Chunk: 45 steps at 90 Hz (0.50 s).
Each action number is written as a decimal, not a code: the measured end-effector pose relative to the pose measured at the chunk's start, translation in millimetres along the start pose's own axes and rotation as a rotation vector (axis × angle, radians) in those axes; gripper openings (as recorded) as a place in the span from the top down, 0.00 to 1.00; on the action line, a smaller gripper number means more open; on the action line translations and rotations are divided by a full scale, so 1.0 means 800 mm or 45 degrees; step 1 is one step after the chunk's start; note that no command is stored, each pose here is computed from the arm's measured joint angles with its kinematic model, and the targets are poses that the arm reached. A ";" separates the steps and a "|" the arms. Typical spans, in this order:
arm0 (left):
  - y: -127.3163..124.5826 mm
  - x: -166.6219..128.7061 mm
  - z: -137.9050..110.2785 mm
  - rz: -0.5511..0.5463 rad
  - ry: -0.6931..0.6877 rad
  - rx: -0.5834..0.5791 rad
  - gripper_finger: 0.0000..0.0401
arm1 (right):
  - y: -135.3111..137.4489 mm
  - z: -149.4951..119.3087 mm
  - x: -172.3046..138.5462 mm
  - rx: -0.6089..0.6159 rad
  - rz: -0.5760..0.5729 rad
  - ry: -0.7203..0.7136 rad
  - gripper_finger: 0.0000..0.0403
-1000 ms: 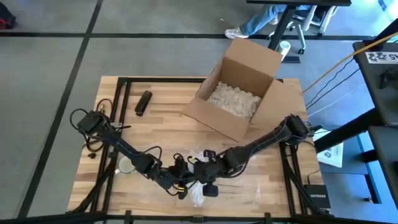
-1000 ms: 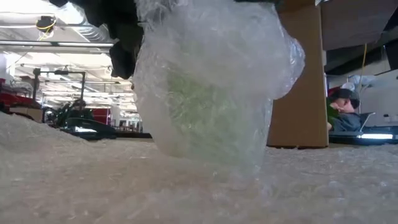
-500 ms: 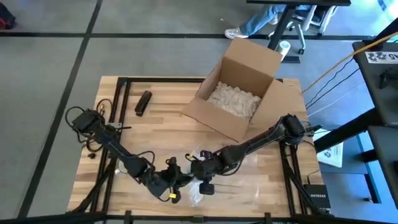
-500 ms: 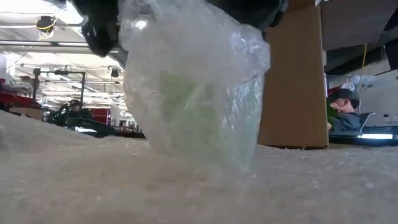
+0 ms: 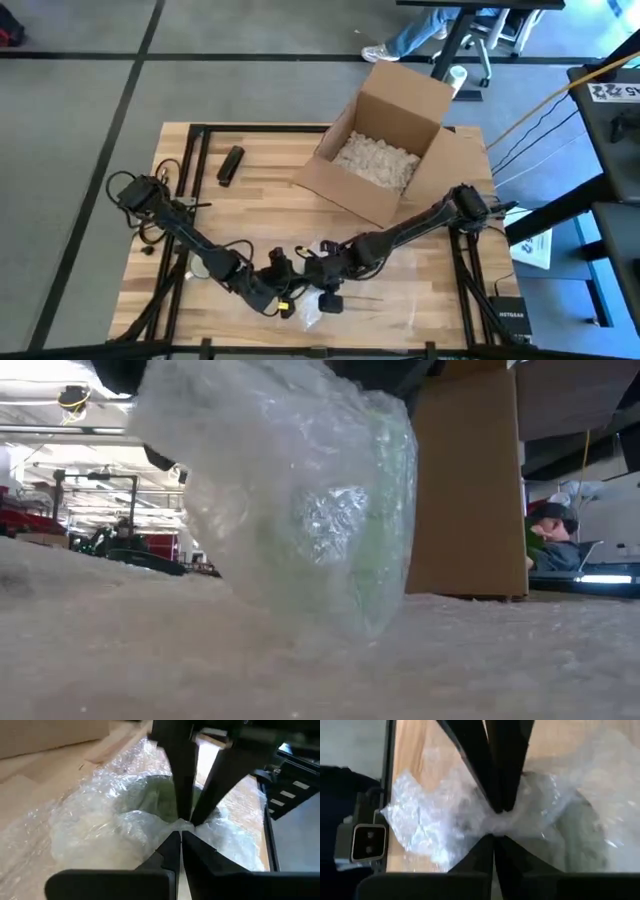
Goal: Wrap mug
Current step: Wrap the green mug with bubble wrap
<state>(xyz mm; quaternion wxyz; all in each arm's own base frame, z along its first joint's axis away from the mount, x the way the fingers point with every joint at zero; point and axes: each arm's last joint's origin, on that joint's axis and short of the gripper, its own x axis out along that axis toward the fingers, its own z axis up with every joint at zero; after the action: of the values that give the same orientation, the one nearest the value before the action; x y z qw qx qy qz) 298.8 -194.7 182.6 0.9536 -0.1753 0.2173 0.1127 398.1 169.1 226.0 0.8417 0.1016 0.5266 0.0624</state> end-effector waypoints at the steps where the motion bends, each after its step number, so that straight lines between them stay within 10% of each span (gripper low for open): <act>1: 0.000 0.000 0.000 0.000 0.000 0.000 1.00 | 0.001 0.000 -0.002 -0.001 -0.005 0.001 1.00; 45: -0.018 -0.010 0.004 -0.113 -0.088 0.067 1.00 | 0.032 0.020 -0.046 -0.115 -0.041 -0.104 1.00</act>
<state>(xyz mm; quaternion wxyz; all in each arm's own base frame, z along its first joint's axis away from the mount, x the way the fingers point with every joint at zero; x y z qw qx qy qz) 297.3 -207.4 193.1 0.9689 -0.1555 0.1793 0.0704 396.4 184.7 271.3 0.8671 0.0574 0.4901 0.0684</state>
